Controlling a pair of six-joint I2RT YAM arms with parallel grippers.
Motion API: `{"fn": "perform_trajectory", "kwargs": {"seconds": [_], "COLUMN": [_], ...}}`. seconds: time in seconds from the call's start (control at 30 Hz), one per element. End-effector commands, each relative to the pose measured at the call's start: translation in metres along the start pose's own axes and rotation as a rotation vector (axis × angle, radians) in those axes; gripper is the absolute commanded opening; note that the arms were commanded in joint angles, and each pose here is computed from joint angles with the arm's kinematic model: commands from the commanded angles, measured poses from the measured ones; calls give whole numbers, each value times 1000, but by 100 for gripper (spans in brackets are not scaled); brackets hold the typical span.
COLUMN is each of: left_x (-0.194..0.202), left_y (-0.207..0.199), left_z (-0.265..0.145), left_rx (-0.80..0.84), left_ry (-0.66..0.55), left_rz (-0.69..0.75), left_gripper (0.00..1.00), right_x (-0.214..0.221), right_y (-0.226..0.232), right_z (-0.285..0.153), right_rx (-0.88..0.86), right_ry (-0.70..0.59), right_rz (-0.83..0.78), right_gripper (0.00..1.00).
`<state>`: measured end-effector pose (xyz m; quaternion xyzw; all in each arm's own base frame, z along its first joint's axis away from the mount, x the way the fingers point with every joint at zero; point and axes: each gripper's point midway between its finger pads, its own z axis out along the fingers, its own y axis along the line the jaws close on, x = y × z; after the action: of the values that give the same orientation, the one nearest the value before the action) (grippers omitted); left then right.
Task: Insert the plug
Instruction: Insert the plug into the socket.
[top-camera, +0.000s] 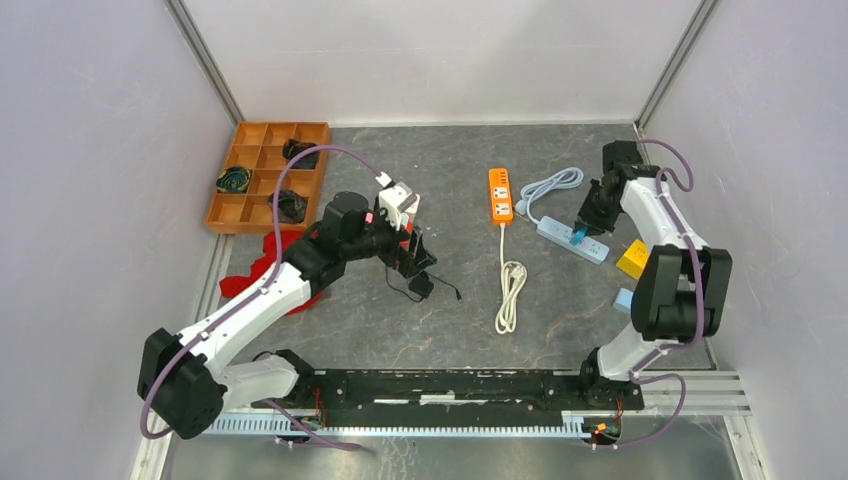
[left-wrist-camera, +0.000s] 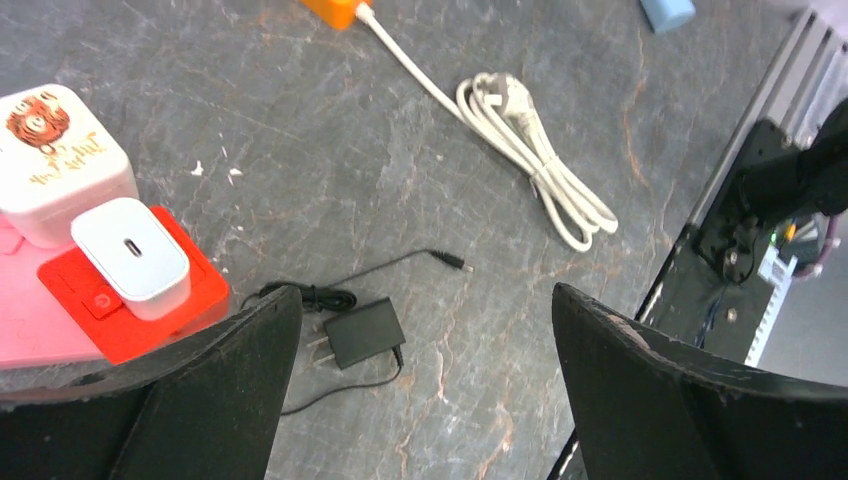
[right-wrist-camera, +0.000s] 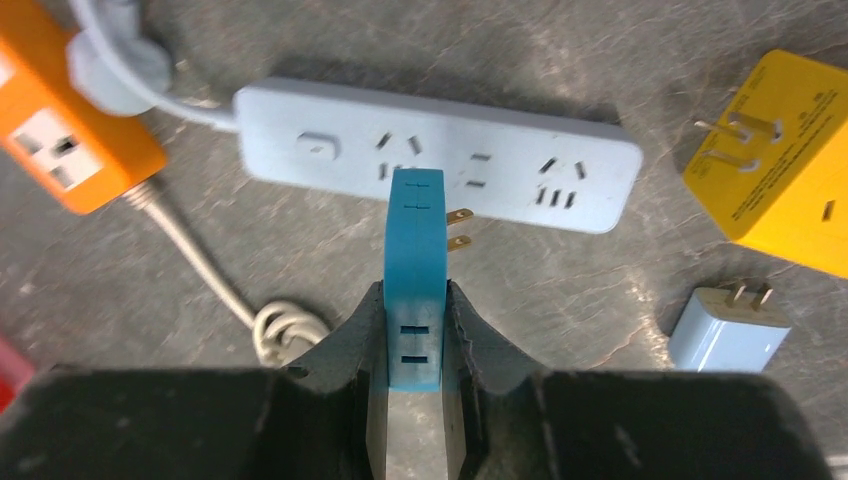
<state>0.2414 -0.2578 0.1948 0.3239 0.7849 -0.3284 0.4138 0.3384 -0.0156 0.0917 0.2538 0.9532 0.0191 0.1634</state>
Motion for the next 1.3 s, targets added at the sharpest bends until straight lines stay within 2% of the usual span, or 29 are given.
{"fn": "perform_trajectory", "kwargs": {"seconds": [0.0,0.07,0.13,0.27,0.33,0.53,0.63,0.83,1.03,1.13,1.27], "left_x": [-59,-82,-97,-110,-121,-116,-103,-96,-105,-105,-100], "left_y": [0,-7,-16,-37,-46,-90,-103,-120,-106,-106,-111], "left_z": [7,15,32,73,86,127,146,163,167,173,177], "left_rx": [-25,-22,-31,-36,-62,-52,-61,-93,-219,-226,-197], "left_ry": [-232,-329,-375,-451,-547,-671,-692,-707,-742,-739,-727], "left_rz": [-74,-65,-24,61,120,357,444,530,540,573,617], "left_gripper": [100,100,99,95,95,97,100,100,100,99,94], "right_x": [-3,3,10,32,46,74,80,87,89,90,91], "right_y": [31,40,49,68,74,86,88,89,92,93,95], "right_z": [-45,-61,-77,-99,-105,-123,-133,-140,-148,-150,-152], "right_rx": [-214,-277,-352,-509,-575,-711,-740,-772,-794,-803,-815], "right_ry": [-69,-64,-65,-23,17,109,124,142,147,148,152], "right_rz": [1,16,37,76,102,118,110,117,116,112,111], "right_gripper": [0,0,0,0,0,0,0,0,0,0,0]}}
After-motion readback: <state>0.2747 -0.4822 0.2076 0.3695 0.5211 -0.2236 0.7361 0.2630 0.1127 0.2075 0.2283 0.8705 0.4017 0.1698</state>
